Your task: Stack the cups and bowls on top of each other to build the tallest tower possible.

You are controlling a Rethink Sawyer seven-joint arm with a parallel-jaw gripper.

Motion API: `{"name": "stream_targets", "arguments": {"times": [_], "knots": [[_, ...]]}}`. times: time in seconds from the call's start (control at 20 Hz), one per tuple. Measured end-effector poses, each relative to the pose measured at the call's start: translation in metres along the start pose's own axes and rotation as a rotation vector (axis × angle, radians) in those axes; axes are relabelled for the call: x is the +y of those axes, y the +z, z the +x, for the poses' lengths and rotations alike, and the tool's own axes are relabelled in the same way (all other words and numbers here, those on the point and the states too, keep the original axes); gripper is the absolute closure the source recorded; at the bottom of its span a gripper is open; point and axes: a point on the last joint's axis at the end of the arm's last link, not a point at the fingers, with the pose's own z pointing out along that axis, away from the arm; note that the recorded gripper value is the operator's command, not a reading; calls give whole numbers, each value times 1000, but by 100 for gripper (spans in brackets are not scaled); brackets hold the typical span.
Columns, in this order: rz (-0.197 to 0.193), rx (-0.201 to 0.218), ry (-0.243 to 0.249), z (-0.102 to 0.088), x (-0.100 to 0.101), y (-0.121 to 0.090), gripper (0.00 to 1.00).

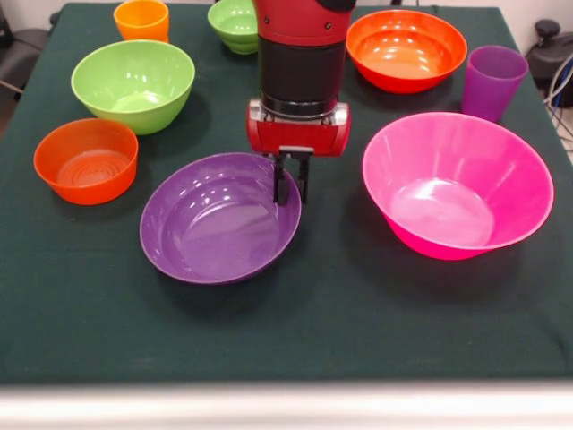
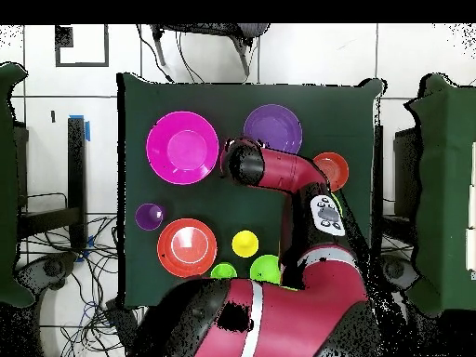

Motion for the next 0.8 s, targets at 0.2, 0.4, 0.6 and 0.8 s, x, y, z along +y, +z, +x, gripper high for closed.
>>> {"name": "stream_targets", "arguments": {"times": [0.2, 0.4, 0.6, 0.8], "knots": [[5, 17, 0, 14, -2, -7, 100], [11, 22, 0, 31, -2, -13, 100], [18, 22, 6, 51, -3, -17, 100], [28, 21, 12, 74, -4, -18, 100]]}}
